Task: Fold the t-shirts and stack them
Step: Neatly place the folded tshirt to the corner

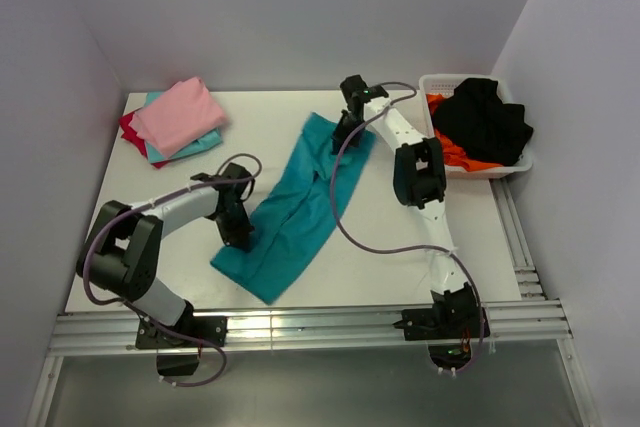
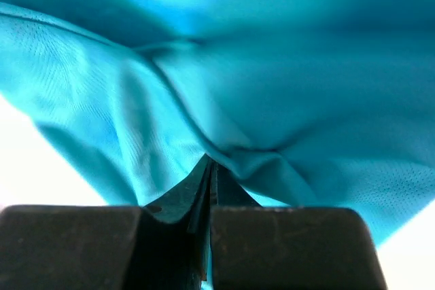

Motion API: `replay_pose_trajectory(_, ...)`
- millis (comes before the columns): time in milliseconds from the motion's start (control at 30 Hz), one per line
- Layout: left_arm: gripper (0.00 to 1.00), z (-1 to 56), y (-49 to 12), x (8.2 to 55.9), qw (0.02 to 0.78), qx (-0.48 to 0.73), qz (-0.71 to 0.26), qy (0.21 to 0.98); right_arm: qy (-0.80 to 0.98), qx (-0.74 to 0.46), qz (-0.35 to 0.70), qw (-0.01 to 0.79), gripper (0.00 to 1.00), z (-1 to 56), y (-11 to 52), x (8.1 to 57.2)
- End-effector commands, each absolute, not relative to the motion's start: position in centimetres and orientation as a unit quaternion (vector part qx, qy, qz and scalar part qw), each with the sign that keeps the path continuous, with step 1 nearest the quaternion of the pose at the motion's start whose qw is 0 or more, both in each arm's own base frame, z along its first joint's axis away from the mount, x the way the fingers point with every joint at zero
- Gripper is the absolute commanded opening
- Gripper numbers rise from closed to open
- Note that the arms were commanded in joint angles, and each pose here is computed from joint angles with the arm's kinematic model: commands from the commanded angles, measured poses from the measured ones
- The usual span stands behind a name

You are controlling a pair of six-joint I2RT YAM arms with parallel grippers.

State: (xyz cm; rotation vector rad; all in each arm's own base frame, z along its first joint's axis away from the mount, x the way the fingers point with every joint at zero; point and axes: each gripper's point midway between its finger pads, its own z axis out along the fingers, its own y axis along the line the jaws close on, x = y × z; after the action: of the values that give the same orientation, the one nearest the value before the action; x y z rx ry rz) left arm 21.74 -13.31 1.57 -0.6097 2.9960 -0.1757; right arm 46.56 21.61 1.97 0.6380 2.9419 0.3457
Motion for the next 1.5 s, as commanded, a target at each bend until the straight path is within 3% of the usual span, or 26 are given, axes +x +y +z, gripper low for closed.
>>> replay_pose_trajectory(0, 0.00, 2.8, -16.5, 18.3, -0.004, -0.193, -0.085, 0.977, 0.923, 0.209, 0.310, 0.097, 0.00, 4.0, 30.1, 52.6)
replay_pose_trajectory(33, 0.00, 2.9, -17.9, 17.3, -0.013, -0.171, -0.090, 0.981, 0.898, 0.190, 0.373, 0.139, 0.00, 5.9, 32.1, 54.9)
replay_pose_trajectory(133, 0.01, 4.1, -21.3, 17.1, -0.012, -0.138, -0.108, 0.984, 0.837, 0.127, 0.510, 0.152, 0.00, 10.6, 37.0, 55.6)
replay_pose_trajectory(200, 0.03, 5.5, -23.5, 18.6, 0.013, -0.122, -0.122, 0.985, 0.821, 0.078, 0.542, 0.161, 0.14, 14.0, 38.7, 54.8)
replay_pose_trajectory(267, 0.06, 6.9, -24.6, 20.3, 0.034, -0.113, -0.125, 0.985, 0.822, 0.051, 0.533, 0.193, 0.49, 16.0, 38.4, 54.3)
replay_pose_trajectory(300, 0.11, 7.4, -25.0, 20.9, 0.042, -0.109, -0.129, 0.985, 0.834, 0.058, 0.519, 0.180, 0.70, 14.3, 37.8, 53.2)
replay_pose_trajectory(333, 0.14, 7.9, -25.2, 21.6, 0.051, -0.106, -0.131, 0.984, 0.813, 0.039, 0.533, 0.231, 0.99, 19.4, 37.2, 53.1)
replay_pose_trajectory(400, 0.32, 9.5, -26.2, 23.1, 0.075, -0.096, -0.143, 0.982, 0.812, 0.037, 0.527, 0.249, 1.00, 20.7, 35.4, 52.6)
replay_pose_trajectory(500, 0.48, 11.8, -27.3, 25.1, 0.110, -0.090, -0.162, 0.976, 0.812, 0.025, 0.504, 0.292, 1.00, 25.7, 32.2, 51.6)
replay_pose_trajectory(667, 0.62, 16.0, -28.1, 28.3, 0.164, -0.068, -0.171, 0.969, 0.847, 0.058, 0.389, 0.358, 1.00, 30.6, 24.5, 46.8)
replay_pose_trajectory(767, 0.62, 15.6, -25.9, 28.3, 0.164, -0.071, -0.150, 0.972, 0.878, 0.084, 0.327, 0.340, 1.00, 28.3, 20.4, 41.5)
replay_pose_trajectory(900, 0.60, 14.1, -22.2, 27.5, 0.166, -0.087, -0.160, 0.969, 0.920, 0.090, 0.288, 0.251, 0.97, 20.3, 17.4, 30.8)
replay_pose_trajectory(1100, 0.57, 10.2, -17.3, 24.2, 0.155, -0.103, -0.115, 0.976, 0.936, 0.082, 0.296, 0.174, 0.90, 13.4, 17.9, 19.0)
replay_pose_trajectory(1467, 0.55, 8.3, -14.5, 21.6, 0.149, -0.158, -0.141, 0.966, 0.939, 0.078, 0.321, 0.092, 0.83, 9.3, 22.8, 14.0)
